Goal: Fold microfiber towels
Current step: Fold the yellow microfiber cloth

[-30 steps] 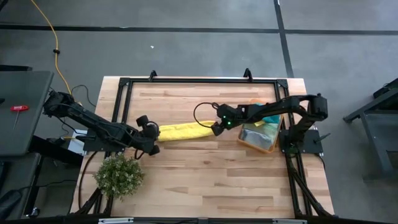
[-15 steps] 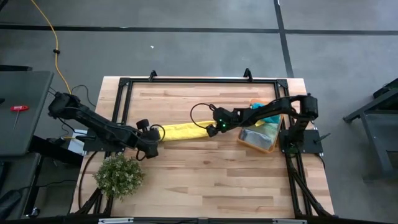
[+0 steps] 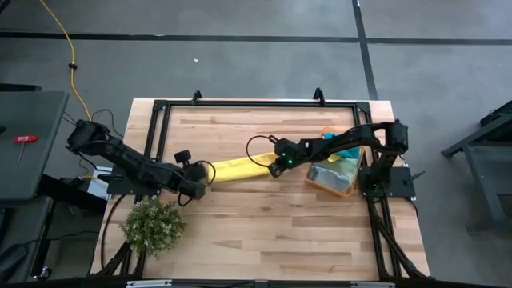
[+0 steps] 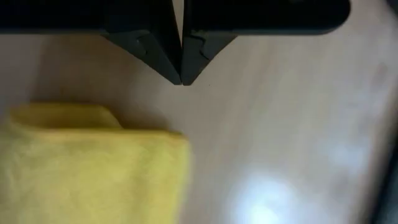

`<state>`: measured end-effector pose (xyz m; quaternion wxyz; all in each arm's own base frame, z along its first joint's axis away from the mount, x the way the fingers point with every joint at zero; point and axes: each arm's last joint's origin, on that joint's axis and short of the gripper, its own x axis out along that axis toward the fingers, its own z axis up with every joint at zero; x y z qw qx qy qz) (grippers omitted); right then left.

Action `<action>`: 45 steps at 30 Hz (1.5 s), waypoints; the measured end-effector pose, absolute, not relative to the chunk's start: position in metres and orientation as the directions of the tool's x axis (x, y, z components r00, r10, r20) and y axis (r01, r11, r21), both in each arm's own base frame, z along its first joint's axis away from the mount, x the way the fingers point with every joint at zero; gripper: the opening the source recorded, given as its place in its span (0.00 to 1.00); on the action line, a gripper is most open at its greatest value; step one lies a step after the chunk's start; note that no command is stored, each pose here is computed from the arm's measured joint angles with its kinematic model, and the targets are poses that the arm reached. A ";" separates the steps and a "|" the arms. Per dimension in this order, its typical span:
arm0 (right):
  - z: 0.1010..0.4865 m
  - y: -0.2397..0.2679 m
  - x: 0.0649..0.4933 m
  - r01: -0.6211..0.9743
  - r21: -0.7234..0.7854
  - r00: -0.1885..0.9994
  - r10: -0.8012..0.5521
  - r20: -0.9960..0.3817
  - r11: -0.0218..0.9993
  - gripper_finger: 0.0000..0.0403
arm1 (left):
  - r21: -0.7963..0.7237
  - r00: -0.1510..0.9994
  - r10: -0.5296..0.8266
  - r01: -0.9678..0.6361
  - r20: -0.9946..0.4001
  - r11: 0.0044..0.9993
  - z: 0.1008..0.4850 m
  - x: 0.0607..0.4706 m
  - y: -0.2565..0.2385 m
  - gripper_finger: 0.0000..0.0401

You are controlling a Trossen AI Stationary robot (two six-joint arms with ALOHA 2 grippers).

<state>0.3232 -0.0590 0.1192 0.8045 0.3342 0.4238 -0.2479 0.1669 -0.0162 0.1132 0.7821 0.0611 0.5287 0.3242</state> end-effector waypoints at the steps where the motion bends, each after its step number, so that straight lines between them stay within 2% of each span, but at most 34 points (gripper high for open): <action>1: 0.121 -0.060 0.322 0.678 0.311 0.510 -0.122 -0.851 0.666 0.03 | 0.451 0.242 0.598 -0.463 -0.764 0.763 0.116 0.167 -0.015 0.00; 4: 0.126 -0.064 0.315 0.700 0.265 0.474 -0.155 -0.867 0.663 0.06 | 0.462 0.261 0.630 -0.491 -0.731 0.739 0.121 0.167 -0.015 0.00; 9: 0.145 -0.066 0.298 0.713 0.139 0.399 -0.236 -0.886 0.687 0.01 | 0.404 0.314 0.591 -0.494 -0.743 0.770 0.125 0.170 -0.016 0.00; 13: 0.158 -0.065 0.289 0.725 0.112 0.374 -0.251 -0.893 0.680 0.01 | 0.351 0.407 0.538 -0.451 -0.738 0.821 0.127 0.181 -0.019 0.00; 18: 0.167 -0.064 0.288 0.722 0.135 0.409 -0.262 -0.874 0.679 0.00 | 0.291 0.535 0.496 -0.424 -0.684 0.858 0.132 0.198 -0.023 0.00; 21: 0.171 -0.062 0.290 0.720 0.139 0.413 -0.259 -0.873 0.680 0.00 | 0.285 0.525 0.500 -0.438 -0.689 0.853 0.129 0.200 -0.021 0.00; 29: 0.180 -0.060 0.296 0.742 0.179 0.433 -0.258 -0.864 0.647 0.00 | 0.304 0.383 0.502 -0.471 -0.775 0.828 0.103 0.200 -0.009 0.00; 36: 0.182 -0.058 0.299 0.735 0.206 0.465 -0.259 -0.847 0.647 0.00 | 0.376 0.413 0.557 -0.442 -0.721 0.815 0.087 0.215 -0.008 0.00; 45: 0.186 -0.043 0.310 0.687 0.331 0.566 -0.190 -0.802 0.647 0.00 | 0.351 0.454 0.534 -0.428 -0.713 0.833 0.089 0.220 -0.007 0.00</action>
